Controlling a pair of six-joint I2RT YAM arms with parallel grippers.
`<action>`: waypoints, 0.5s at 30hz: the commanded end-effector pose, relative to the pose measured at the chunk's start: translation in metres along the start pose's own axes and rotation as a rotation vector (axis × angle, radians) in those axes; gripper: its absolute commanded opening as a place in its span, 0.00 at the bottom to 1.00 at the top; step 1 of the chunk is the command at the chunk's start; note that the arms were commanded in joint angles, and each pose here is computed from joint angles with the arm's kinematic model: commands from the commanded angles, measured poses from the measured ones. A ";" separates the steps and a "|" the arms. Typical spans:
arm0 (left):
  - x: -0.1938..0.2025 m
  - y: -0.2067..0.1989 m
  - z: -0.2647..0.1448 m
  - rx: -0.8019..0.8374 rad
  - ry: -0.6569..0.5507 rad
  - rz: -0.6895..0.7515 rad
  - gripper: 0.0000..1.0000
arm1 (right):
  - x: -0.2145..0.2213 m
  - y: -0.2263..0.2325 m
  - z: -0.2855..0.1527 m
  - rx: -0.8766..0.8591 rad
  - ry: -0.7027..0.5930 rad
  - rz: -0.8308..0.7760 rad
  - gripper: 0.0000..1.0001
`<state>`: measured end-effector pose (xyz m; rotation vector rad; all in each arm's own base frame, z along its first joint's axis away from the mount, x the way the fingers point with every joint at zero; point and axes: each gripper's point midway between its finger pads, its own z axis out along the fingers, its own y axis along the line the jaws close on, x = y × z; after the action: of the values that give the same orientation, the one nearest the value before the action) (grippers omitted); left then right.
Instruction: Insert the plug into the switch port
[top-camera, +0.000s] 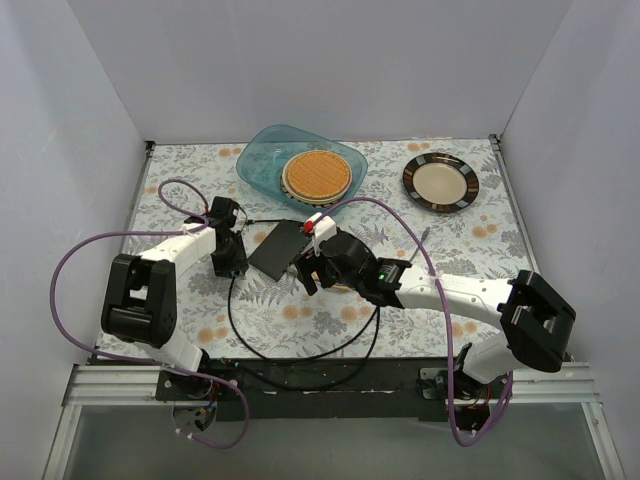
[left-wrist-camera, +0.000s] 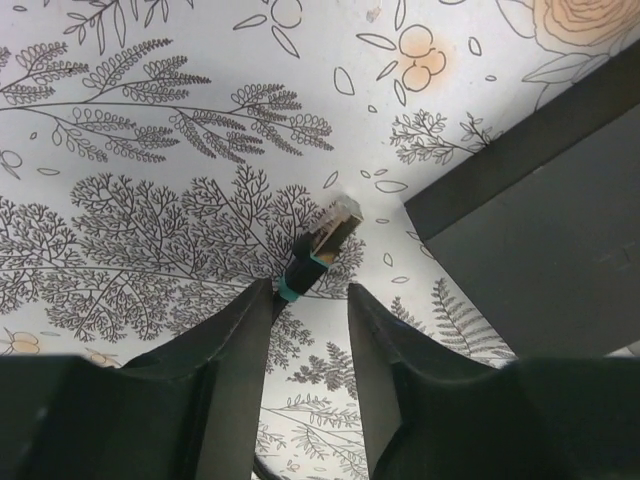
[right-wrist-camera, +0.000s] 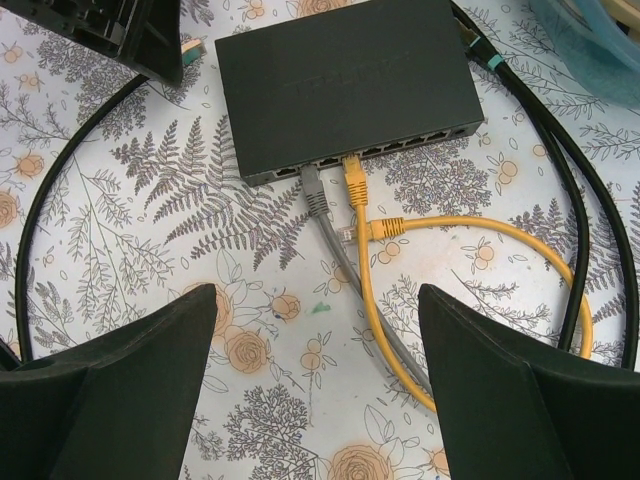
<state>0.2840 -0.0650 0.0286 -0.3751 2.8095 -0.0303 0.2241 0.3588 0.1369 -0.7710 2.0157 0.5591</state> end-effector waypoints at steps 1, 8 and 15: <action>-0.001 0.005 0.009 -0.026 -0.002 0.009 0.34 | -0.013 -0.002 -0.006 0.012 -0.047 0.011 0.88; 0.007 0.012 0.020 -0.073 0.051 0.018 0.08 | -0.011 -0.005 -0.012 0.020 -0.047 0.006 0.88; -0.022 -0.024 -0.022 0.134 -0.091 -0.011 0.00 | -0.021 0.005 -0.021 -0.046 -0.077 0.003 0.88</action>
<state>0.2852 -0.0640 0.0198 -0.3579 2.8389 -0.0097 0.2199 0.3498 0.1388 -0.7684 2.0129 0.5574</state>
